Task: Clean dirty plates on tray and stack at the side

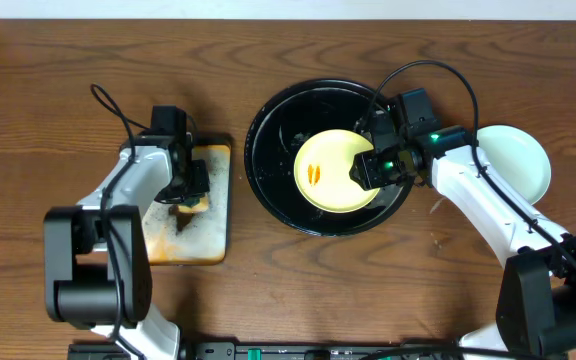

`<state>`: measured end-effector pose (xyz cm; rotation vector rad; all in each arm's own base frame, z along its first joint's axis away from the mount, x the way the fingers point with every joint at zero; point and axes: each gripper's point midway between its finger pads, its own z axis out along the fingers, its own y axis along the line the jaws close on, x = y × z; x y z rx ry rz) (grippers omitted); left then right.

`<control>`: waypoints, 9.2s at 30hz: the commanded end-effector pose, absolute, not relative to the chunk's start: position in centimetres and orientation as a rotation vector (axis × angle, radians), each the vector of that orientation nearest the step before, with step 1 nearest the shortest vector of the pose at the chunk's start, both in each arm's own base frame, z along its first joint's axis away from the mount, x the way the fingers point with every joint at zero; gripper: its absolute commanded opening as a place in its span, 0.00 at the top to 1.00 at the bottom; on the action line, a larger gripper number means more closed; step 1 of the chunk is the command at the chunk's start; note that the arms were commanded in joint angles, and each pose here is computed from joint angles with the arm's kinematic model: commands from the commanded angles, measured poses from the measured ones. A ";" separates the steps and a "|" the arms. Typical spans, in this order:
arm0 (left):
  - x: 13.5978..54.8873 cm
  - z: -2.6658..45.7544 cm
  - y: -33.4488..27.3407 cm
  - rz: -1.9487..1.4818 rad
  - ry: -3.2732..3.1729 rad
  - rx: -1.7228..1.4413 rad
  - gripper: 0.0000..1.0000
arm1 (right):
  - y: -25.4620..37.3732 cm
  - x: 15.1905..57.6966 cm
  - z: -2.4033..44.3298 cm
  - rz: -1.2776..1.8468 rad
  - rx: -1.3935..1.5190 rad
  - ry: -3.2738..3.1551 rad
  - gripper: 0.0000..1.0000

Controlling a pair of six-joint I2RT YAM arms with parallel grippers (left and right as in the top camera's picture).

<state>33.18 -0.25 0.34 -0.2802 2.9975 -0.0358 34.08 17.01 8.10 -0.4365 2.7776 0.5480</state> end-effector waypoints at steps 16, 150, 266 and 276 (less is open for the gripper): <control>30.3 0.9 -0.8 -0.072 3.126 -0.323 0.93 | 15.6 34.5 8.9 0.514 -0.301 2.796 0.57; 37.8 6.1 -19.0 -0.191 2.991 0.010 0.92 | 12.0 38.6 5.4 0.151 -0.196 2.793 0.99; 29.5 21.9 -1.2 -0.072 2.713 -0.325 0.12 | 9.5 39.3 27.9 -0.873 -0.457 2.003 0.99; 29.5 21.9 -1.2 -0.072 2.713 -0.325 0.12 | 10.7 39.6 27.2 -0.779 -0.489 2.017 0.99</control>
